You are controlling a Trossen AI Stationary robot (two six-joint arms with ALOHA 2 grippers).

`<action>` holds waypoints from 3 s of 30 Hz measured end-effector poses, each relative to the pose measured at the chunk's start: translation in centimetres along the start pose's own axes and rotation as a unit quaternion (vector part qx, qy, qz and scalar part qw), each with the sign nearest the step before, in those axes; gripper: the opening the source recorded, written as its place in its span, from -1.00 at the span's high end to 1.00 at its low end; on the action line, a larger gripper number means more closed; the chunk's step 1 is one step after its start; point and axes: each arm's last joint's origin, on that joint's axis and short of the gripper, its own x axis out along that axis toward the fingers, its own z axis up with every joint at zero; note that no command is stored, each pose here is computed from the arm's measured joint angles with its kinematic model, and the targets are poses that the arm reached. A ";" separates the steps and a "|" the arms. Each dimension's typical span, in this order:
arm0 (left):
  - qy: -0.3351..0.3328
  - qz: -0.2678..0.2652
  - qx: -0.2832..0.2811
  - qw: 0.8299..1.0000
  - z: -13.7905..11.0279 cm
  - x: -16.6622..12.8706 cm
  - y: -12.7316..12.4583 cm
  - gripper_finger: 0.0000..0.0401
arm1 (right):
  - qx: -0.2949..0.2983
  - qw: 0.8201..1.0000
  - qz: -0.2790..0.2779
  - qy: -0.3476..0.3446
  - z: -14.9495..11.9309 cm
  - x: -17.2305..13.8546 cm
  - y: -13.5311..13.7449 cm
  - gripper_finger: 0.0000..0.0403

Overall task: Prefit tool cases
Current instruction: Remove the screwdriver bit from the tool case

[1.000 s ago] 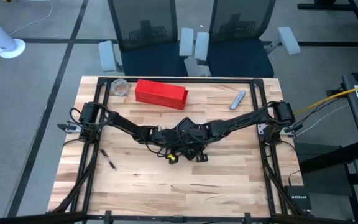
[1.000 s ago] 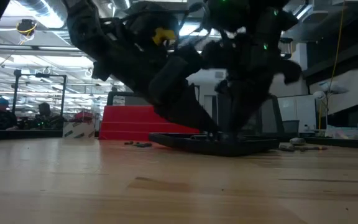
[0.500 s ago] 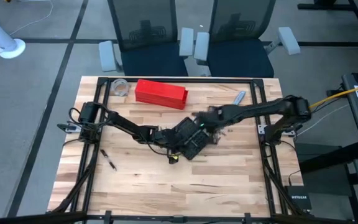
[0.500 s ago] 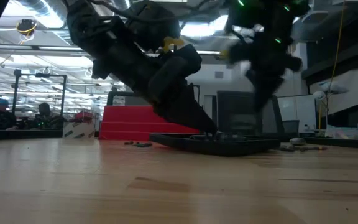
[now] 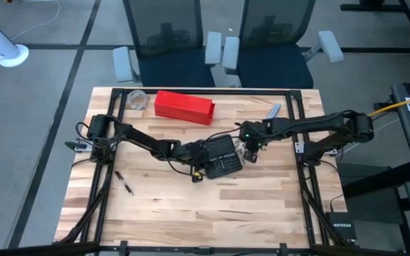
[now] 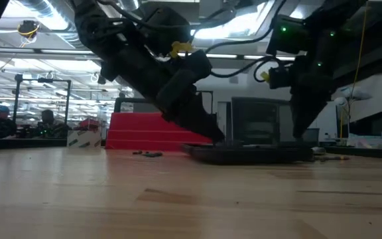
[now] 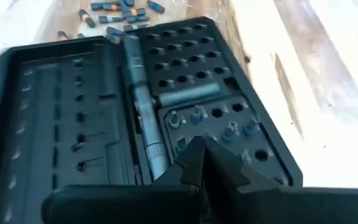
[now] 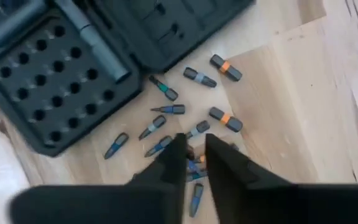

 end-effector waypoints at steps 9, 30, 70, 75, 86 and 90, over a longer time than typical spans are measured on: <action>0.000 0.016 0.018 1.000 1.3 -1.8 0.8 1.00 | -0.006 1.000 0.019 -0.004 0.5 -0.4 0.2 -0.03; 0.081 0.014 0.051 0.995 -2.8 -4.3 -1.5 1.00 | -0.154 0.976 0.108 -0.114 6.1 2.8 9.6 0.47; -0.017 0.003 0.029 0.999 -1.9 -2.5 -0.3 1.00 | -0.183 0.978 0.076 -0.069 6.2 6.0 9.8 0.77; -0.039 0.002 0.026 0.999 -0.7 -2.4 -0.3 1.00 | -0.159 0.982 0.072 -0.064 6.3 5.9 9.8 0.96; -0.046 0.002 0.036 0.998 0.1 -2.3 -0.4 1.00 | -0.181 0.979 0.065 -0.069 8.5 3.3 10.5 0.99; -0.044 0.002 0.036 0.998 0.1 -2.5 -0.4 1.00 | -0.180 0.981 0.050 -0.042 8.6 2.1 9.9 1.00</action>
